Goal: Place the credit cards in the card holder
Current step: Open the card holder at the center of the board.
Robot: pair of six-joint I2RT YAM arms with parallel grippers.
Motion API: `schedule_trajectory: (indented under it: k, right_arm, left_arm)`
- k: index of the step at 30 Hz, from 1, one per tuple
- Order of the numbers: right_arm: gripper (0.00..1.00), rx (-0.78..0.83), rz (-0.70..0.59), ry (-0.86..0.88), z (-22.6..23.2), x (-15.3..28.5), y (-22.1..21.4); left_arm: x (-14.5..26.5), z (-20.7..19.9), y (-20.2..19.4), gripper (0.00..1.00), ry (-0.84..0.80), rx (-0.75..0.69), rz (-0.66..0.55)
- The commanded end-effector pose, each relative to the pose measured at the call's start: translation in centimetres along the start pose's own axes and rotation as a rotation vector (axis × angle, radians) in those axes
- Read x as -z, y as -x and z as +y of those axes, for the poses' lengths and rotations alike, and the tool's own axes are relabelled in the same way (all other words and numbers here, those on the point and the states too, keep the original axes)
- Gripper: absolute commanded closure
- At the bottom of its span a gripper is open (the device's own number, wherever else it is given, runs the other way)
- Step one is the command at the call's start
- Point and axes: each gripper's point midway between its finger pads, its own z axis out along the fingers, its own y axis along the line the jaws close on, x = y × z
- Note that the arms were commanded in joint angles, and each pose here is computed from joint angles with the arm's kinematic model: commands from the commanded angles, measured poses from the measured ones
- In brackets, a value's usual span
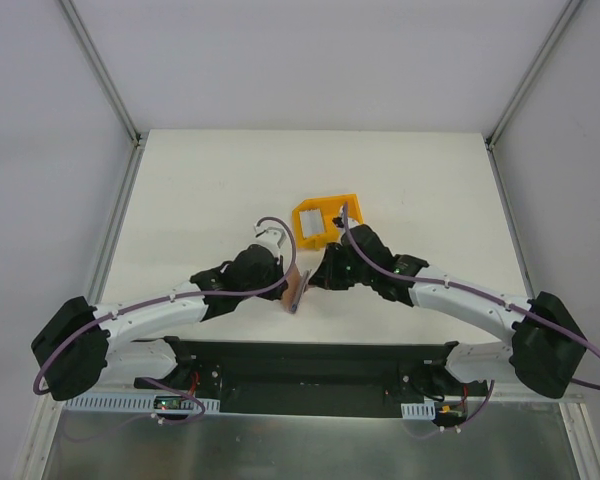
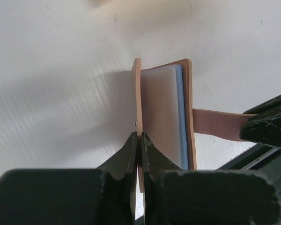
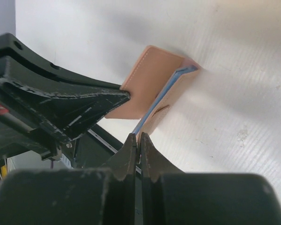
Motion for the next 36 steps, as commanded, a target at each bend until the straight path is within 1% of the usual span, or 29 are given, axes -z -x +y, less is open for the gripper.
schedule_trajectory:
  k: [1,4,10,13,17,21,22,25,27,29,33,36]
  right_arm:
    - [1.0,0.024,-0.022,0.071,2.9,0.3,2.1]
    - [1.0,0.007,-0.024,0.086,3.3,-0.2,2.3]
    - [1.0,-0.008,0.027,0.101,4.3,-1.0,2.0]
    - [1.0,-0.017,0.045,0.047,3.5,-0.4,1.7]
    - [1.0,-0.012,0.079,0.04,4.6,1.5,2.0]
    - [1.0,-0.014,0.201,0.119,6.2,0.8,0.8]
    - [1.0,-0.003,0.216,0.132,6.5,0.5,0.6]
    - [1.0,0.047,0.204,0.173,7.3,-0.5,0.9]
    - [1.0,0.06,0.21,0.138,6.4,-1.1,0.5]
    - [1.0,0.057,0.215,0.078,4.5,-1.6,0.0]
    - [1.0,0.052,0.177,-0.02,1.0,-1.2,-0.7]
    - [1.0,0.025,0.199,-0.1,-2.2,-0.9,-2.1]
  left_arm:
    - [0.9,0.5,0.0,1.0,0.026,0.092,-0.038]
    - [1.2,0.3,0.1,1.0,0.014,0.123,-0.049]
    - [1.2,0.4,-0.2,1.0,0.013,0.144,-0.05]
    - [1.7,-0.1,0.4,1.0,-0.006,0.174,-0.072]
    - [2.5,1.0,0.7,1.0,0.024,0.272,-0.134]
    - [3.1,1.3,0.0,1.0,0.034,0.382,-0.121]
    - [3.1,1.2,-0.1,1.0,0.035,0.377,-0.114]
    - [2.6,2.6,-1.5,1.0,0.091,0.399,-0.097]
    - [2.6,3.6,-2.0,1.0,0.122,0.415,-0.114]
    - [2.7,4.1,-2.1,1.0,0.132,0.416,-0.133]
    - [3.1,4.5,-2.1,1.0,0.14,0.399,-0.144]
    - [3.1,4.4,-2.0,1.0,0.138,0.379,-0.142]
